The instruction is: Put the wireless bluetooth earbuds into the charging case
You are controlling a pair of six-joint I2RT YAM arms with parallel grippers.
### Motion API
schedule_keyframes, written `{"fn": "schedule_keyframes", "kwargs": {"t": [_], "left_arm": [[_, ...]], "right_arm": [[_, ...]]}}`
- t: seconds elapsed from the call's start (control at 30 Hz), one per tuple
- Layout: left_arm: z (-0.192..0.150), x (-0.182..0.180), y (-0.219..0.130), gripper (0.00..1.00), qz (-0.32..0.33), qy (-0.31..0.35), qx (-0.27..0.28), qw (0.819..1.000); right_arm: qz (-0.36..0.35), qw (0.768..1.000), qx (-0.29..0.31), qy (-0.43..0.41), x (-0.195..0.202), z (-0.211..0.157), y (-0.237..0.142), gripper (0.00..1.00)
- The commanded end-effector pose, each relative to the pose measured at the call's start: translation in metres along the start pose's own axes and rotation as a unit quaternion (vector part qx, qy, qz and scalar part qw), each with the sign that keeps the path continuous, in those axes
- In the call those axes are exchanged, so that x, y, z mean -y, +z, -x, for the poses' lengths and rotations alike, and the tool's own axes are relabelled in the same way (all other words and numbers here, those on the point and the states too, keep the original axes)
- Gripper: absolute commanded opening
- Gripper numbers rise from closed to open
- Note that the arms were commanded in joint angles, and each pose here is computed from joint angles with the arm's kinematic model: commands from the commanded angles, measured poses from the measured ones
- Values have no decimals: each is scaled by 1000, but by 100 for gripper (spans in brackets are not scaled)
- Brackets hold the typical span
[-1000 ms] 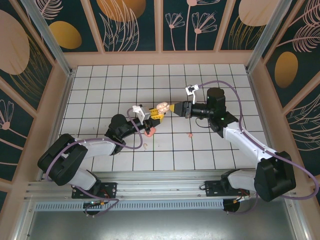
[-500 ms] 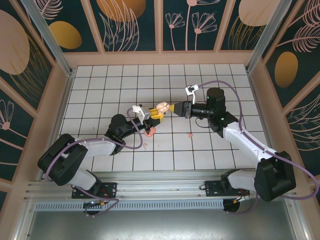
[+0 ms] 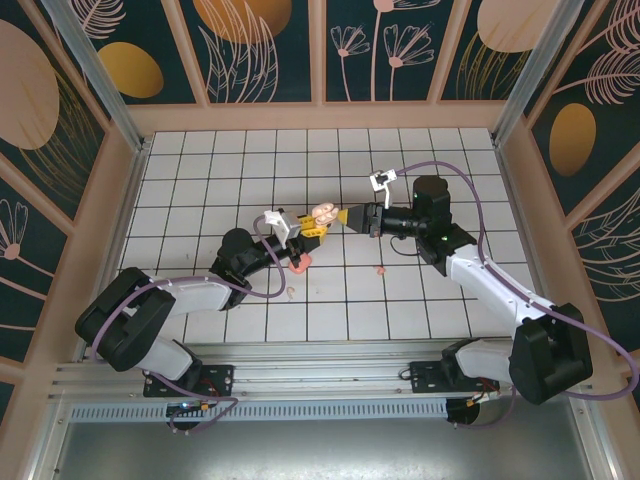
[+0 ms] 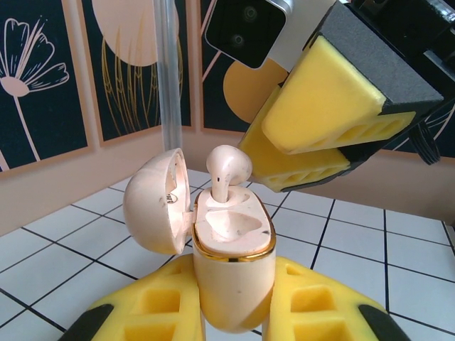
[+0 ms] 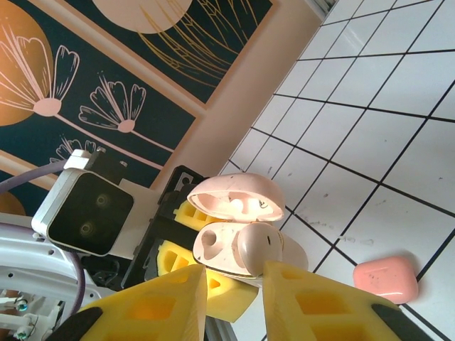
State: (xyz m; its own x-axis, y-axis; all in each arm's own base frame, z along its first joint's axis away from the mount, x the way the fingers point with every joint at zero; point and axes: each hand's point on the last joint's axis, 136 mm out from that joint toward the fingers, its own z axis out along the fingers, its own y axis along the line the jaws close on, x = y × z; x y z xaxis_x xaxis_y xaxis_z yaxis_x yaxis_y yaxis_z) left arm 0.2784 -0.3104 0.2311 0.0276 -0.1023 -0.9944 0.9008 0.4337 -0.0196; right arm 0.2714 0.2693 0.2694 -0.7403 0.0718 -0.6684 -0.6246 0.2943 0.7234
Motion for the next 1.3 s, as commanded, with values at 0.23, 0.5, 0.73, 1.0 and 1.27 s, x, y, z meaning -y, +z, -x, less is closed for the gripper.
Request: {"fn": "schedule_keyframes", "kwargs": {"t": [0.23, 0.5, 0.73, 1.0, 1.27], "left_arm": [[9, 1, 0, 15, -2, 12, 12, 1000], [9, 1, 1, 15, -5, 12, 12, 1000], [8, 1, 2, 15, -5, 11, 11, 1000], [8, 3, 2, 15, -11, 11, 11, 1000], [8, 5, 1, 15, -18, 11, 11, 1000]], "right_arm": [[33, 999, -2, -36, -26, 3, 0, 26], [41, 998, -6, -41, -32, 2, 3, 26], [42, 998, -7, -44, -33, 2, 4, 25], [40, 998, -4, -47, -33, 5, 7, 25], [41, 998, -5, -50, -35, 6, 10, 26]]}}
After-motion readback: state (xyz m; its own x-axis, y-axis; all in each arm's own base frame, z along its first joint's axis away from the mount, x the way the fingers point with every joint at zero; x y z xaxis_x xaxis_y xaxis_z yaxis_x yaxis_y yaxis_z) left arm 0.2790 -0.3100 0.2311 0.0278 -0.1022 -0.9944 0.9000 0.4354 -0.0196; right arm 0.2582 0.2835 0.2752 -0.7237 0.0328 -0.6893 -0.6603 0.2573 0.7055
